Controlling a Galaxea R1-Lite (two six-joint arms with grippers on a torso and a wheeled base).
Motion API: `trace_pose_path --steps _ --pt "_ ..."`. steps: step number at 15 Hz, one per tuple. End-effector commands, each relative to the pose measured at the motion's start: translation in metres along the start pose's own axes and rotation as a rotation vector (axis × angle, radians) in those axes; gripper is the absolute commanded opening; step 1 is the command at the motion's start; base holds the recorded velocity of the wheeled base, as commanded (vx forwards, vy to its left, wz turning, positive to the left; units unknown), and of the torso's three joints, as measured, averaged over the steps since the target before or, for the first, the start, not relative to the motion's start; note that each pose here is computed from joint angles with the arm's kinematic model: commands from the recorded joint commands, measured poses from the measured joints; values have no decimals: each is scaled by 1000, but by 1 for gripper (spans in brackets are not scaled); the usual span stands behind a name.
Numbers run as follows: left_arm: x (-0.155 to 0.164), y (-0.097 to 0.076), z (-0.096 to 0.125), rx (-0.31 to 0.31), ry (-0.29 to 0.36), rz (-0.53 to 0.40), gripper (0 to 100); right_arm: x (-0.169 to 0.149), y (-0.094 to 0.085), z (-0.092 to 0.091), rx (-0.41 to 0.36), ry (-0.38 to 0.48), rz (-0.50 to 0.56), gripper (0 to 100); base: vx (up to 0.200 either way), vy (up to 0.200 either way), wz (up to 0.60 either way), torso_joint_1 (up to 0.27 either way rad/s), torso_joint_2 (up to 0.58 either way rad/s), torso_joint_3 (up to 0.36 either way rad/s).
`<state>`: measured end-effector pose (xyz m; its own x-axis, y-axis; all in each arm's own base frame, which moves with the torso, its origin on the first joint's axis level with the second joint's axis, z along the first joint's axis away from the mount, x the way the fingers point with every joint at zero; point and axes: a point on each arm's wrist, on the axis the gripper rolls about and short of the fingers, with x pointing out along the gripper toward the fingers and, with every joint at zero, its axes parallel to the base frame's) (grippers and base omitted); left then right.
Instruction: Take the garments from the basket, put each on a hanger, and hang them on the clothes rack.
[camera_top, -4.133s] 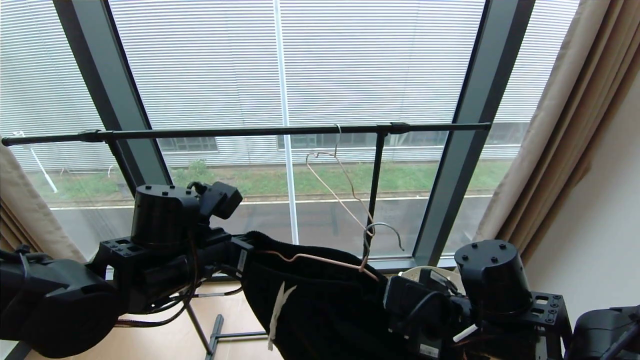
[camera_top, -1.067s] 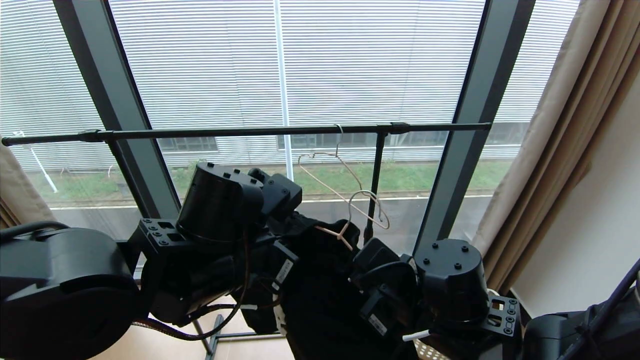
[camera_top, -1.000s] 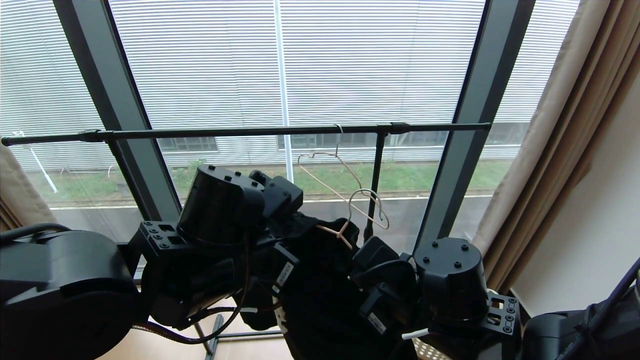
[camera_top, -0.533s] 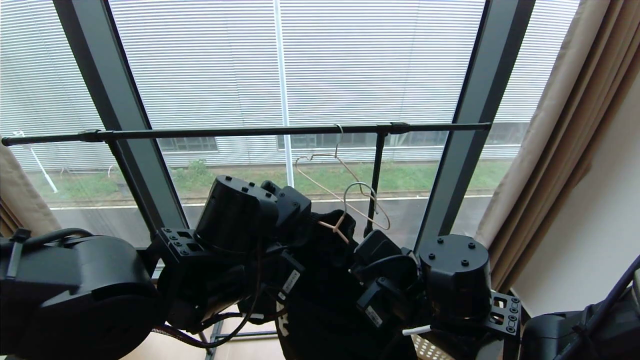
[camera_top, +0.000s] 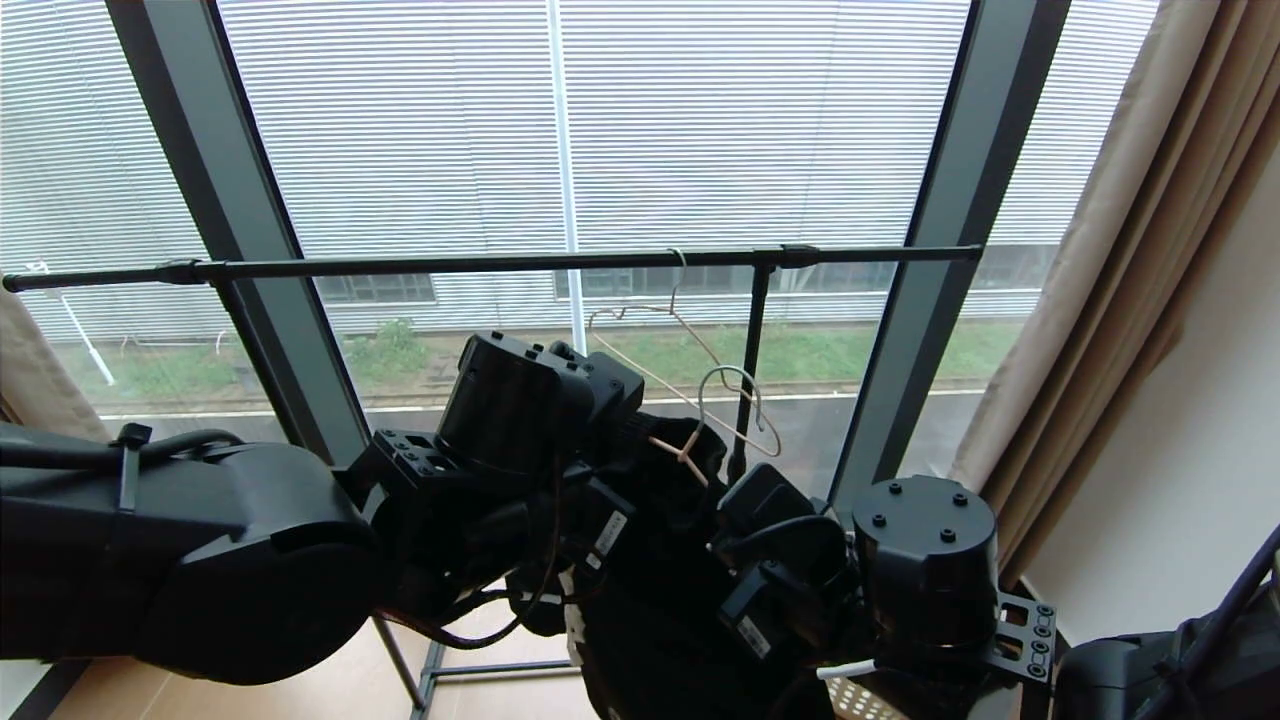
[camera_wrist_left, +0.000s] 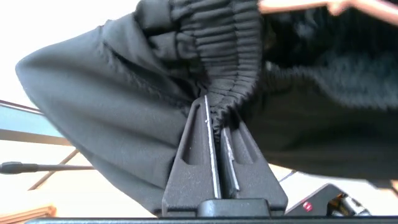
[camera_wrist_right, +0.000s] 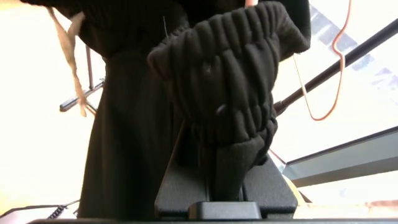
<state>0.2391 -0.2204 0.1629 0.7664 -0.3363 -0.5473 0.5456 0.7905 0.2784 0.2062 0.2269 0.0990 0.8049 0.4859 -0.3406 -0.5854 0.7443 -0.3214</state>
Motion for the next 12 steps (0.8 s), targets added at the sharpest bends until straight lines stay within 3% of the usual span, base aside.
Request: trace_pose_path --steps 1,4,5,12 --pt "8 -3 0 5 12 -3 0 -3 3 2 -4 -9 12 0 0 0 0 0 0 0" --pt "11 -5 -1 11 17 -5 0 -6 8 3 -1 -42 18 0 0 0 0 0 0 0" --pt "12 -5 1 8 14 -4 100 -6 9 2 -3 -43 21 0 0 0 0 0 0 0" --pt "8 -7 2 9 6 -10 100 -6 9 1 -3 -40 24 0 0 0 0 0 0 0"
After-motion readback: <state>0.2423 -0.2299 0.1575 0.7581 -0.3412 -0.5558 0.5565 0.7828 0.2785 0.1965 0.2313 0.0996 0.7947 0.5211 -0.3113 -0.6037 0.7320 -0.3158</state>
